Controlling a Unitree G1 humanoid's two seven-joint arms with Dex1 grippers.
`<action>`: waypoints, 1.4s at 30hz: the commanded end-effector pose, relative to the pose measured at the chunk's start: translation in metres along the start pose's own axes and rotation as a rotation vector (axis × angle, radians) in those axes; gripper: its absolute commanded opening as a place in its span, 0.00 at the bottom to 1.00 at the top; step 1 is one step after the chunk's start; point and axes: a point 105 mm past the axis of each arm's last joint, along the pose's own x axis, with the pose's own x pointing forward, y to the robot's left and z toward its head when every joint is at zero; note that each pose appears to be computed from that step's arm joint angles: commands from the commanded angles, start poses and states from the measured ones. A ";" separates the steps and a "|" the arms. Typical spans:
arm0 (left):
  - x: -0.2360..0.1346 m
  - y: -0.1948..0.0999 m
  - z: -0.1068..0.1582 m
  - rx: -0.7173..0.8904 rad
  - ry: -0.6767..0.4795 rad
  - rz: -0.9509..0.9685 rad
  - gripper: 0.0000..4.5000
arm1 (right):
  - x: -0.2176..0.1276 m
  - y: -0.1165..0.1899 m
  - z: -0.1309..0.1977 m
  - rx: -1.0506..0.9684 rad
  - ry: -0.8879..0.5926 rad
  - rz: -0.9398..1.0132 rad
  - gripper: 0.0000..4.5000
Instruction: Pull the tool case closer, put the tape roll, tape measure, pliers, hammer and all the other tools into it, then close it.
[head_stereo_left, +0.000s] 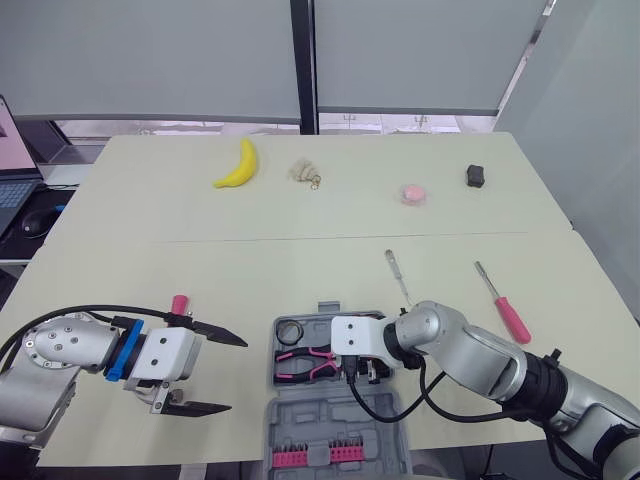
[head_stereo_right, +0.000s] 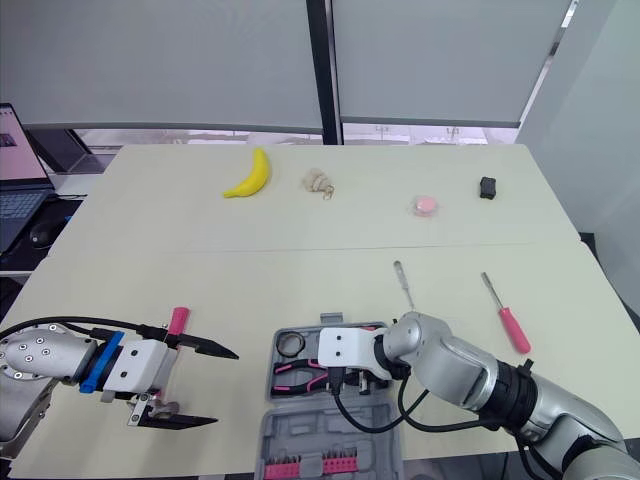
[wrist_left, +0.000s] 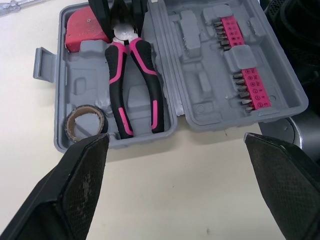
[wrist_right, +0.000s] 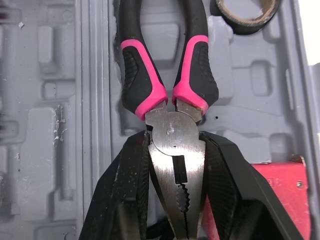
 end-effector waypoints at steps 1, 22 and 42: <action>0.001 0.002 0.007 0.031 -0.006 0.002 1.00 | 0.000 0.002 0.008 -0.027 -0.031 0.002 0.29; 0.002 0.006 0.010 0.021 -0.019 0.029 1.00 | -0.020 -0.018 0.052 -0.093 -0.338 -0.026 0.40; 0.004 0.004 0.011 0.025 -0.038 0.033 1.00 | 0.036 -0.005 0.006 -0.052 -0.140 0.032 0.00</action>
